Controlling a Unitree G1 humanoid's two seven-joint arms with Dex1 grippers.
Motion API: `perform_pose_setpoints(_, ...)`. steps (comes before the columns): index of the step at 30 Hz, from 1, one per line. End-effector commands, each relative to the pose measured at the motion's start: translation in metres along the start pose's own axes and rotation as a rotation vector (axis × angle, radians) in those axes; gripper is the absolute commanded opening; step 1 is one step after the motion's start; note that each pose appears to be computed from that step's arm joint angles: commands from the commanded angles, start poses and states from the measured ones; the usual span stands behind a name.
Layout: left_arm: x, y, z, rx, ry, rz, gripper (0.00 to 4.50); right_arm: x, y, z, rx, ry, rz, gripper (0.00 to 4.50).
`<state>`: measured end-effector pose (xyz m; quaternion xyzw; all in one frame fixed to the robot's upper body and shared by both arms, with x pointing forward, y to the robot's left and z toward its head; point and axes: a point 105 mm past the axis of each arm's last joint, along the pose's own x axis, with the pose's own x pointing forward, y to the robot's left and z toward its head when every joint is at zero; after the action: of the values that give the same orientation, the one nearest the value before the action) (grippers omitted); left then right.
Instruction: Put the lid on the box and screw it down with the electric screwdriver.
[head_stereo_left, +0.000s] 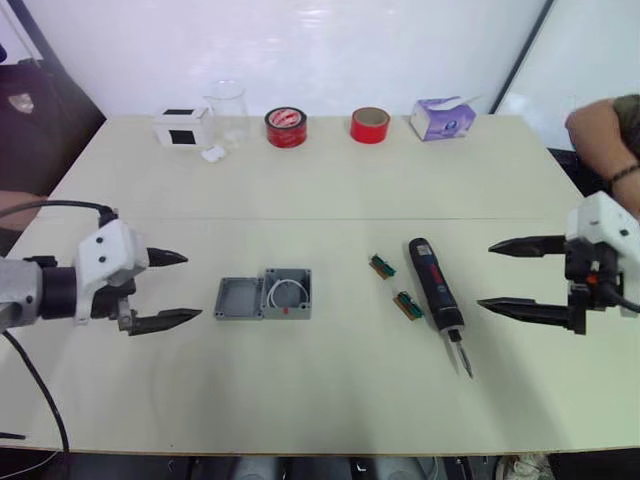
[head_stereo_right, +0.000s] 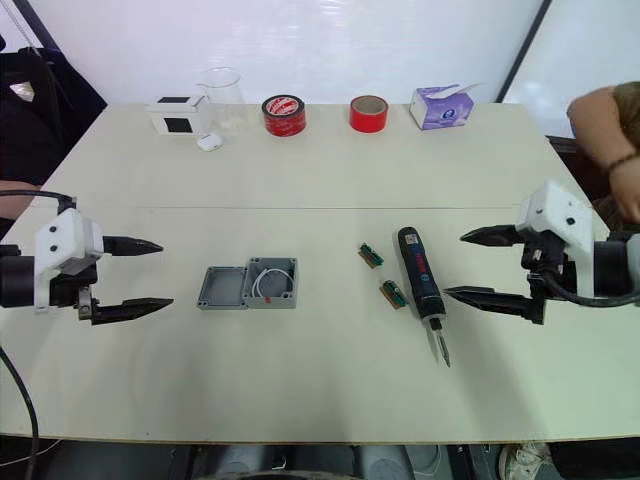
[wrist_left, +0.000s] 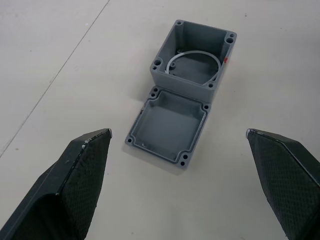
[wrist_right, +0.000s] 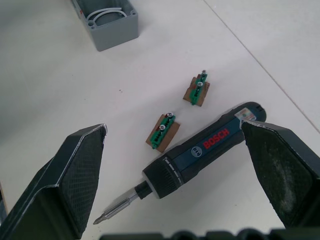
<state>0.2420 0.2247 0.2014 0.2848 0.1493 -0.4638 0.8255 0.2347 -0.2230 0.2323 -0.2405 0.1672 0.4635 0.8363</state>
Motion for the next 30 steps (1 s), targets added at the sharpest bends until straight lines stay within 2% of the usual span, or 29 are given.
perform_pose_setpoints(1, -0.001, 0.000, 0.006, 0.043, -0.003, 0.010, 4.44, -0.001, 0.002, 0.009, -0.044, -0.007, 0.003, 4.50)
perform_pose_setpoints(5, 0.002, 0.000, 0.012, 0.042, -0.039, 0.015, 4.44, 0.001, 0.002, 0.012, -0.044, -0.010, 0.009, 4.50)
perform_pose_setpoints(18, 0.019, 0.005, 0.020, 0.078, -0.069, -0.005, 4.44, 0.008, 0.001, 0.014, -0.048, -0.024, 0.002, 4.50)
perform_pose_setpoints(25, 0.063, -0.010, 0.038, 0.183, -0.137, -0.210, 4.44, 0.023, 0.004, 0.019, -0.079, -0.073, 0.013, 4.50)
perform_pose_setpoints(30, 0.099, -0.023, 0.035, 0.281, -0.121, -0.392, 4.44, 0.031, 0.009, 0.017, -0.087, -0.077, 0.021, 4.50)
